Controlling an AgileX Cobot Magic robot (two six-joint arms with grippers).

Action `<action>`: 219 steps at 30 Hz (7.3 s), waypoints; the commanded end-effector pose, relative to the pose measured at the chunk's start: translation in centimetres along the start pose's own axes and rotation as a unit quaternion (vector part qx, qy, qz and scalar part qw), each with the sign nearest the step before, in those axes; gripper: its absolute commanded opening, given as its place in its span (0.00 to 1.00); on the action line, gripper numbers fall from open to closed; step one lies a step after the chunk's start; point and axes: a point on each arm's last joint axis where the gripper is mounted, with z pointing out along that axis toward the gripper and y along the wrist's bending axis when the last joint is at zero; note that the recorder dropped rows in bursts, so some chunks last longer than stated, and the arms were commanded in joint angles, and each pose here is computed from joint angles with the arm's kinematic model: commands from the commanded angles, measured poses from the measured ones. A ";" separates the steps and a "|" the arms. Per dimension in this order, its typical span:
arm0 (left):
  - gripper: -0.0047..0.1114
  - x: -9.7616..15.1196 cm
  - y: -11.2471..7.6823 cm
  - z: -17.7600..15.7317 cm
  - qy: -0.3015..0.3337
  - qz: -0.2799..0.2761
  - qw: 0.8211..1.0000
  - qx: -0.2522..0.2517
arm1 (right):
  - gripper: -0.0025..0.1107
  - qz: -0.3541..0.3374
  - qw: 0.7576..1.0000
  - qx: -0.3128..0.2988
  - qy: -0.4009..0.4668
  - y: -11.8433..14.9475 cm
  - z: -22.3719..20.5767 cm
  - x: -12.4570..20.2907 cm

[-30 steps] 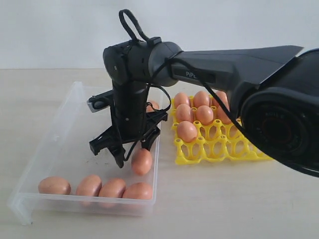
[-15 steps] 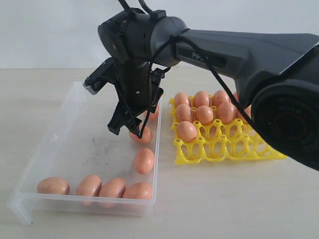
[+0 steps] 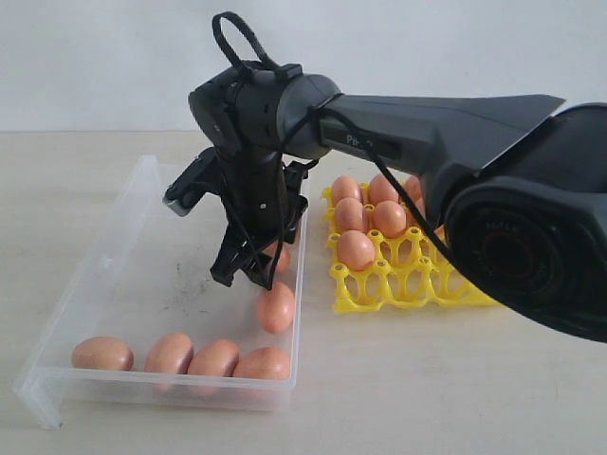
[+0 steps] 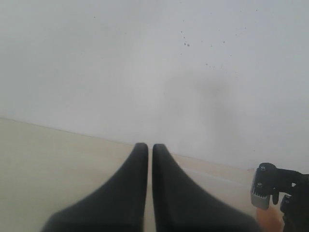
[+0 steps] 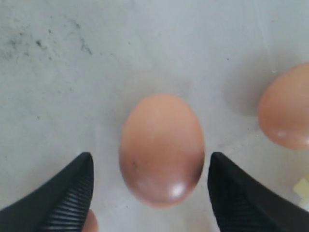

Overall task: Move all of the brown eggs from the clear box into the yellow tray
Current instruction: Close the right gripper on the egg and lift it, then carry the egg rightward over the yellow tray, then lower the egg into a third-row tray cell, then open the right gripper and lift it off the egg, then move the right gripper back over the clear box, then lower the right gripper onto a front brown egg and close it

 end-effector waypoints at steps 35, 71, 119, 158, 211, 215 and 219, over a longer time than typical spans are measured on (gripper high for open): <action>0.07 -0.1 0.0 0.0 -0.002 0.000 1.000 0.003 | 0.02 0.109 0.906 0.023 -0.407 -0.4 -10.5 0.0; 0.07 -0.1 0.0 0.0 -0.002 0.000 1.000 0.003 | 0.02 0.179 0.790 -0.126 -0.572 -6.9 4.8 26.4; 0.07 -0.1 0.0 0.0 -0.002 0.000 1.000 0.003 | 0.51 0.180 0.792 -0.149 -0.565 -8.1 7.3 25.6; 0.07 -0.1 0.0 0.0 -0.002 0.000 1.000 0.003 | 0.02 -0.007 0.898 -0.027 -0.439 -1.7 -6.0 13.5; 0.07 -0.1 0.0 0.0 -0.002 0.000 1.000 0.003 | 0.47 0.213 0.972 -0.099 0.021 3.5 -1.9 1.3; 0.07 -0.1 0.0 0.0 -0.002 0.000 1.000 0.003 | 0.47 0.204 0.974 -0.100 0.021 4.5 -2.0 1.0; 0.07 -0.1 0.0 0.0 -0.002 0.000 1.000 0.003 | 0.47 0.165 0.981 -0.095 0.018 5.5 -2.2 0.8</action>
